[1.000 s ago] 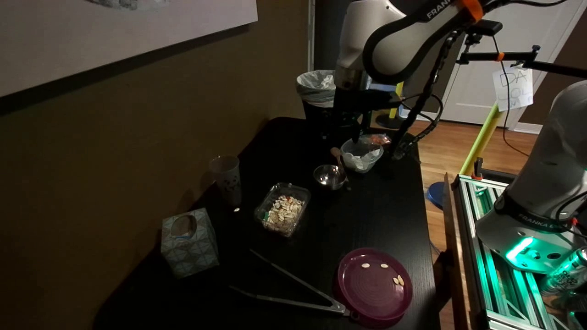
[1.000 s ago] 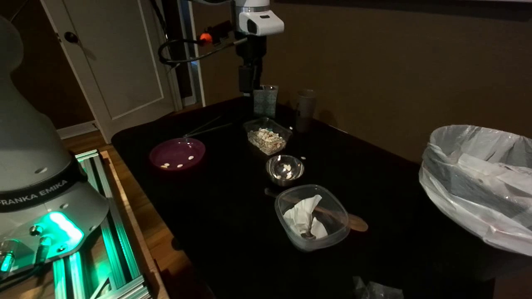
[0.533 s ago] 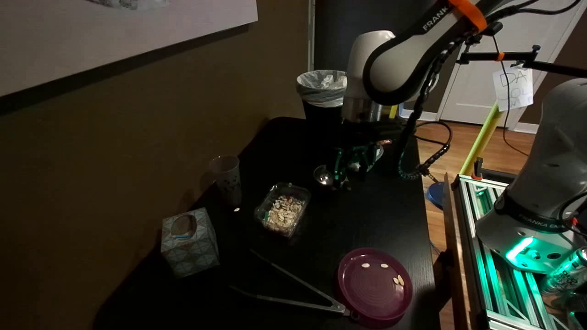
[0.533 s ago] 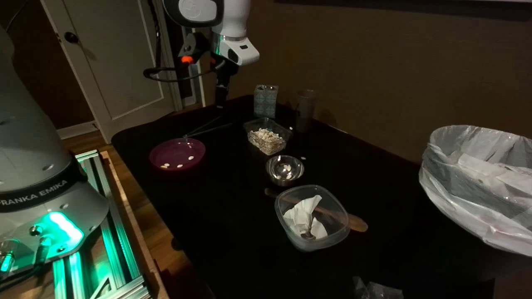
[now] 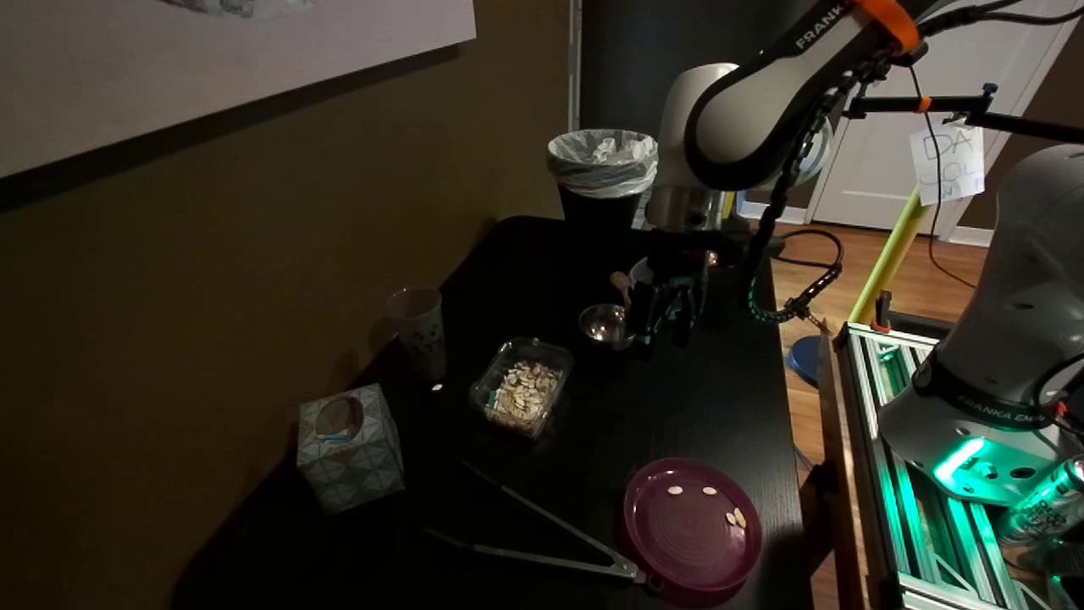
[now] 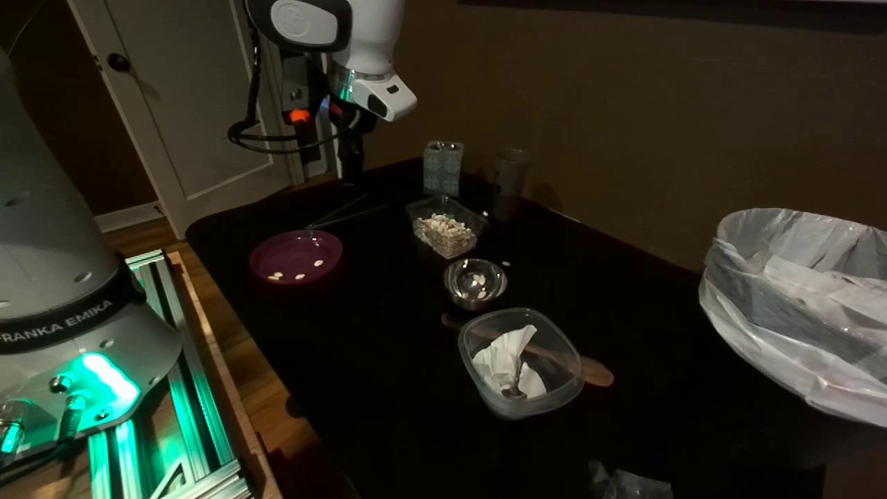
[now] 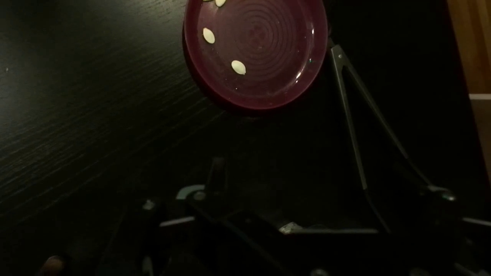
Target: Pour the contents of the maroon plate into the bin on the right
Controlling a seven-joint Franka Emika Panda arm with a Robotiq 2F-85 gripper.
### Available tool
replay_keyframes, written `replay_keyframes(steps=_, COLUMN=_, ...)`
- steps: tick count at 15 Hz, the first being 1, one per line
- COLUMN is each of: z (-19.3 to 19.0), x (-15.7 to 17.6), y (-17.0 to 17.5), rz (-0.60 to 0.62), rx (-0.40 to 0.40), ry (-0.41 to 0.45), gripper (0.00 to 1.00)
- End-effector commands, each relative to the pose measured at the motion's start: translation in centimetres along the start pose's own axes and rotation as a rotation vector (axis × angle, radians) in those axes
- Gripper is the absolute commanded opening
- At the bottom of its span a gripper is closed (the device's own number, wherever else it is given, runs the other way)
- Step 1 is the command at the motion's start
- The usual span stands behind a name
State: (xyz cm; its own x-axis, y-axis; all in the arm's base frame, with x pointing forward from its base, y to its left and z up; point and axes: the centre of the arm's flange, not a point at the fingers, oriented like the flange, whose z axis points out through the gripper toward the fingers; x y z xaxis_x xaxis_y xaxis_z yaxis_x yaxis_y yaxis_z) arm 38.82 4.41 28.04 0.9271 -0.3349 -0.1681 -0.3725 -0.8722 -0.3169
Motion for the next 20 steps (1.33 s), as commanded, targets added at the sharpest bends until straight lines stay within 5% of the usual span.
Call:
replay_keyframes(steps=1, z=3.1, x=-1.1, y=-0.5, rz=-0.156, rx=-0.023, ry=-0.08, gripper=1.0)
replay_keyframes(steps=6, z=11.2, x=-5.5, y=0.1, rz=-0.412, rx=-0.032, ry=-0.209, gripper=1.0)
replay_keyframes(steps=11, z=13.5, x=-6.7, y=0.6, rz=-0.695, rx=-0.061, ry=-0.328, gripper=1.0)
replay_keyframes(steps=12, z=12.5, x=-6.5, y=-0.5, rz=-0.602, rx=-0.054, ry=-0.312, gripper=1.0)
replay_keyframes(steps=16, z=13.1, x=-6.5, y=-0.1, rz=-0.668, rx=-0.049, ry=-0.334, gripper=1.0)
replay_keyframes(steps=20, z=14.1, x=-4.6, y=2.1, rz=-0.779, rx=-0.087, ry=-0.207, gripper=1.0)
